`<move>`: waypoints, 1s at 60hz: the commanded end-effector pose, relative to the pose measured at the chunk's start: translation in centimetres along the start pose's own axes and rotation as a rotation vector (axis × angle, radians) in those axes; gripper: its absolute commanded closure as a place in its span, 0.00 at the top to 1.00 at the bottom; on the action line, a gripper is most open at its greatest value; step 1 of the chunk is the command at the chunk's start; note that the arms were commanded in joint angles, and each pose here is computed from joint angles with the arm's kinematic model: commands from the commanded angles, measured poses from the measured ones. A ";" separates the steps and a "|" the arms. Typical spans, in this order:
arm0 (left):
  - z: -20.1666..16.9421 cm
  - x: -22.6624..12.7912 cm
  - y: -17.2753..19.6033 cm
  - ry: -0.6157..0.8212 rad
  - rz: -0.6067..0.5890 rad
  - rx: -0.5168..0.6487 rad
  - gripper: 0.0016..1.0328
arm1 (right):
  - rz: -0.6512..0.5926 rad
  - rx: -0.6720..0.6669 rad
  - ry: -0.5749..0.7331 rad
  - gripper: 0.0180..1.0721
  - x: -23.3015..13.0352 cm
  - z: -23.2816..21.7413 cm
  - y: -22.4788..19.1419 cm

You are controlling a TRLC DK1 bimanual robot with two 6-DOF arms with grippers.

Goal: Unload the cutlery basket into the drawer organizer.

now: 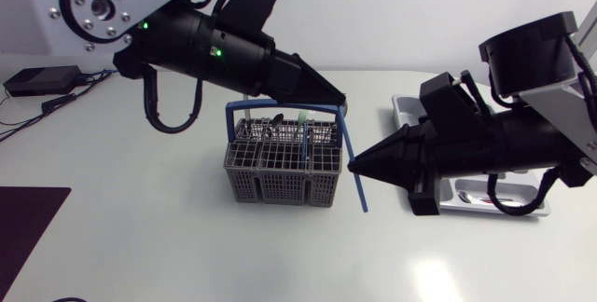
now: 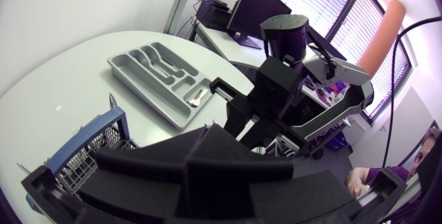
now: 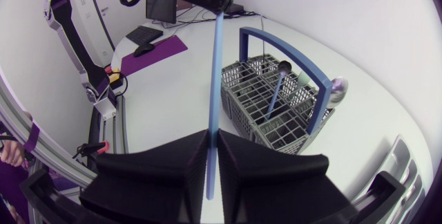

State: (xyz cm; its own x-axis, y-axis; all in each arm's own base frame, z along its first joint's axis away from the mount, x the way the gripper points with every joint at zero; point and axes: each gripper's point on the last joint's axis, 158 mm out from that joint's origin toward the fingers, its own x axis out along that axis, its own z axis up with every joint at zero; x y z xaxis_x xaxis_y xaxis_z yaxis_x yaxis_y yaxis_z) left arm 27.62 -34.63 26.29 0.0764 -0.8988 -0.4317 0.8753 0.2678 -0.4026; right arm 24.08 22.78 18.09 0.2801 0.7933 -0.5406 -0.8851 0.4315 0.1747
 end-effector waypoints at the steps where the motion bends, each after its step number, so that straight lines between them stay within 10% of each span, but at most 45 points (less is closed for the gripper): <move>1: 1.3 -0.3 0.4 -0.022 0.001 -0.019 0.10 | 0.024 0.019 0.006 0.08 0.3 -0.4 0.6; 17: 1.4 -0.3 0.4 -0.025 -0.001 -0.032 0.13 | 0.031 0.021 0.016 0.06 0.2 -0.9 1.0; 31: 3.7 -2.2 0.7 -0.084 0.029 -0.007 0.66 | 0.030 0.024 0.027 0.06 0.0 -1.5 1.2; 41: 7.0 -6.9 2.6 -0.213 0.118 -0.001 0.81 | -0.003 0.037 0.050 0.06 -0.9 -3.0 0.2; 60: 5.1 -9.0 6.2 -0.231 0.236 0.052 0.82 | -0.192 0.198 0.040 0.06 -4.3 -6.0 -8.3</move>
State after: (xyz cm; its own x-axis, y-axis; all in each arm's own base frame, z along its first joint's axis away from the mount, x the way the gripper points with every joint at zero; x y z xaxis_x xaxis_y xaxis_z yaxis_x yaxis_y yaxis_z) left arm 35.59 -26.05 34.87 0.4142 -0.8725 -0.2590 0.8322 0.4783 -0.2804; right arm 26.75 15.09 15.59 0.4052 0.6999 -0.5882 -0.7662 0.6109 0.1992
